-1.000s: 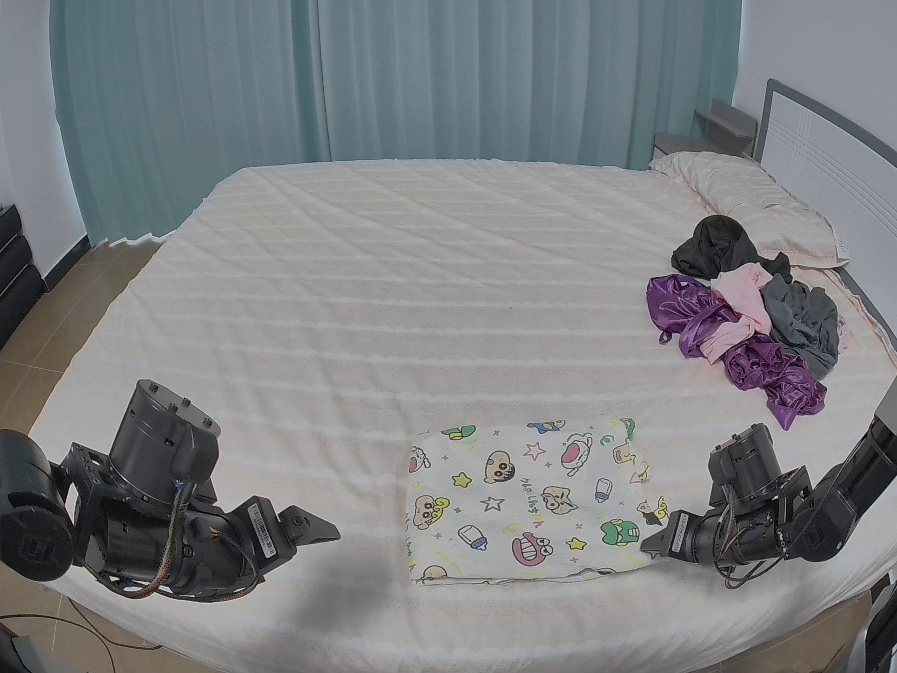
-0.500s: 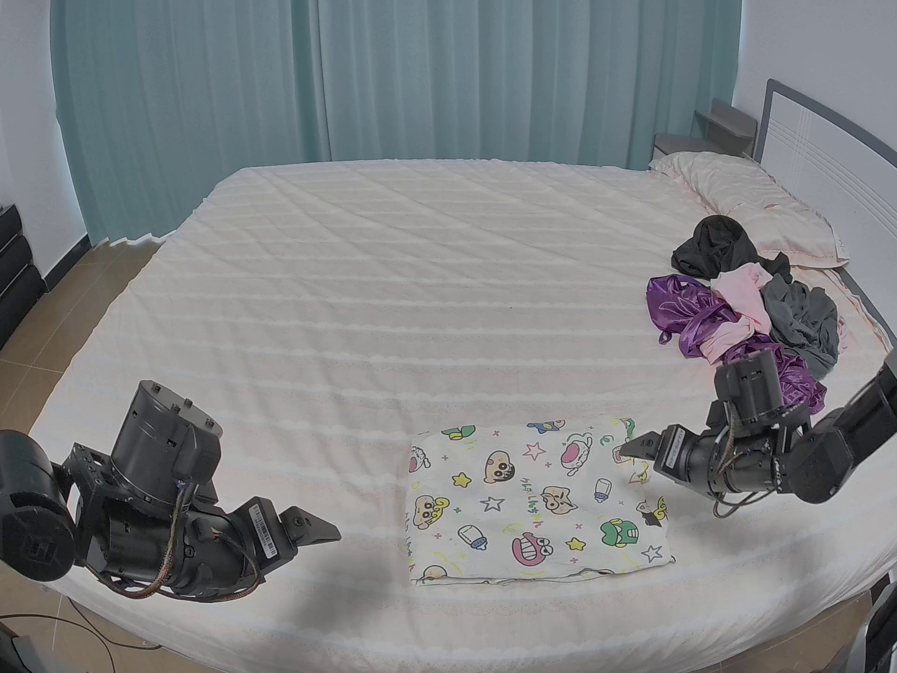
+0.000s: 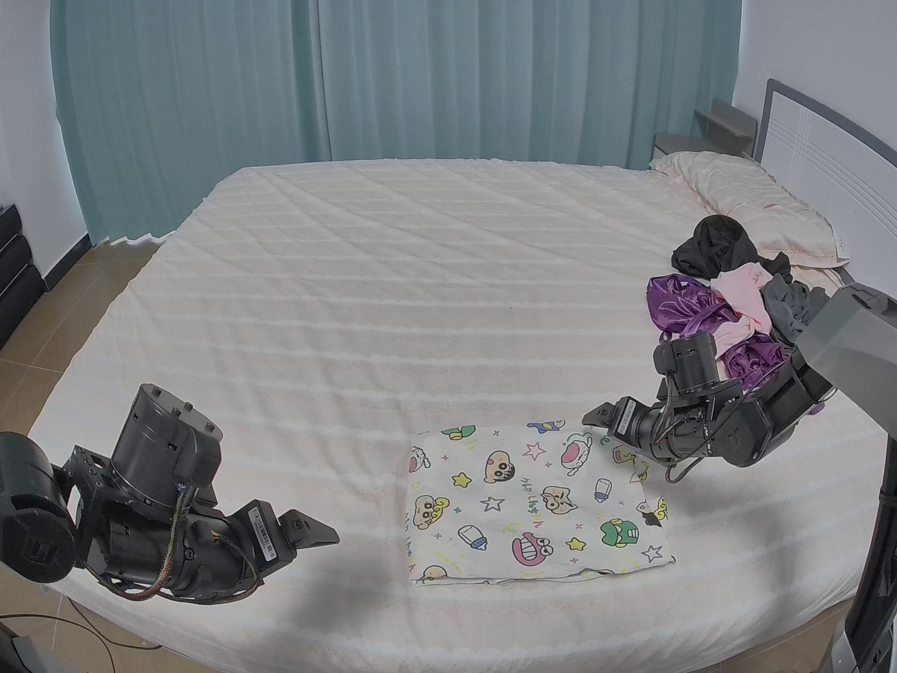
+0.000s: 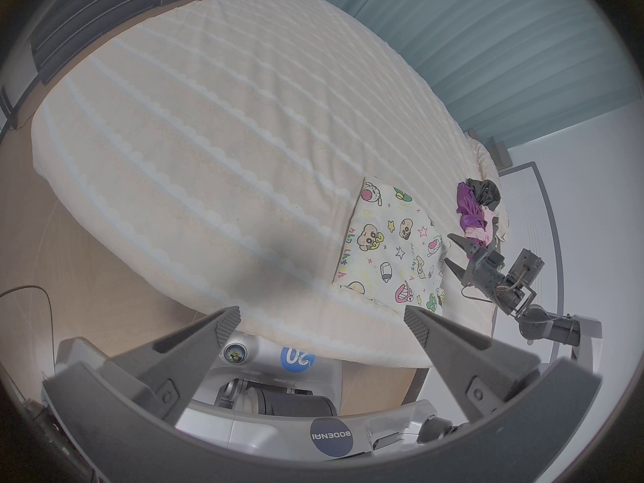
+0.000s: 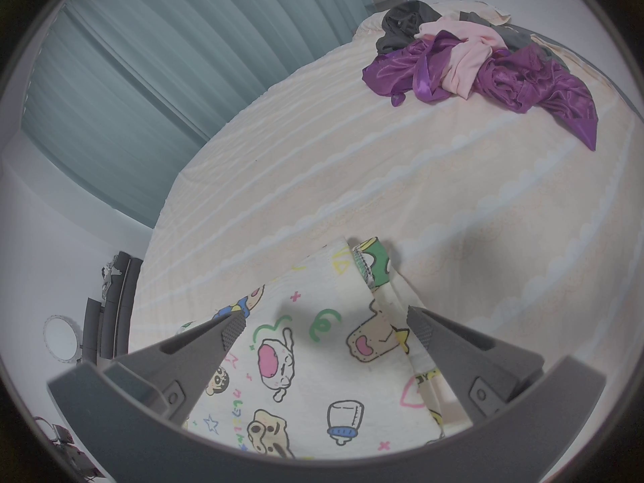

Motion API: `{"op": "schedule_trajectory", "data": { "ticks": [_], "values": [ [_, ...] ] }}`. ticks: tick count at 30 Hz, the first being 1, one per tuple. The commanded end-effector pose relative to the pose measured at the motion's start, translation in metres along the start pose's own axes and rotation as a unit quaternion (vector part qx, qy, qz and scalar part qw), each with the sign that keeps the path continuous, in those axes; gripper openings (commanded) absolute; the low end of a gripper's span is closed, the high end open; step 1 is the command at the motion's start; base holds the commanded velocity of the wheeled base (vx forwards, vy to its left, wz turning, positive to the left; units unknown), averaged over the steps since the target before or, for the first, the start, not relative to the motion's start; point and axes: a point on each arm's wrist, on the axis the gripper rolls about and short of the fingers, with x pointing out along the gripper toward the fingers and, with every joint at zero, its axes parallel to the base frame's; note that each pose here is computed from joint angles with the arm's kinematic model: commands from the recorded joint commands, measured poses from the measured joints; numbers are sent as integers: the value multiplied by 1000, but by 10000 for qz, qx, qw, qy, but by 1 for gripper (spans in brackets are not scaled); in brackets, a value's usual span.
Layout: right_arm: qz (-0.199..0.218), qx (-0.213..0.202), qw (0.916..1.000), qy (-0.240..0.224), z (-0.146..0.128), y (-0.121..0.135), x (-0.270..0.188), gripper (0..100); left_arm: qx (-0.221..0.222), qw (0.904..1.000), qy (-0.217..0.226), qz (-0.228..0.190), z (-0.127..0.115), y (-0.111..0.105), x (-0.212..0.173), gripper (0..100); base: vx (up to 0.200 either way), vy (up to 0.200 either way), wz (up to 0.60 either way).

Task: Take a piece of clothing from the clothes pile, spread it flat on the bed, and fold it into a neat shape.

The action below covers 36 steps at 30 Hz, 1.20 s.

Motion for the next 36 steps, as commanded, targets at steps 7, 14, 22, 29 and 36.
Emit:
{"op": "schedule_trajectory", "data": {
  "ticks": [7,14,22,29,36],
  "values": [
    [-104,15,9999,76,-3,-4,23,0,-4,10000,0,2,0,0,0,100,0,0,0],
    [-134,113,9998,-9,4,-9,23,0,-4,10000,0,2,0,0,0,100,0,0,0],
    [-202,326,9990,-236,21,-23,19,0,-4,10000,0,2,0,0,0,100,0,0,0],
    [-182,315,9991,-230,20,-21,20,0,-4,10000,4,8,0,0,0,100,0,0,0],
    [-181,269,9993,-178,16,-20,20,100,2,10000,12,13,0,0,1,100,0,0,0]
  ]
}}
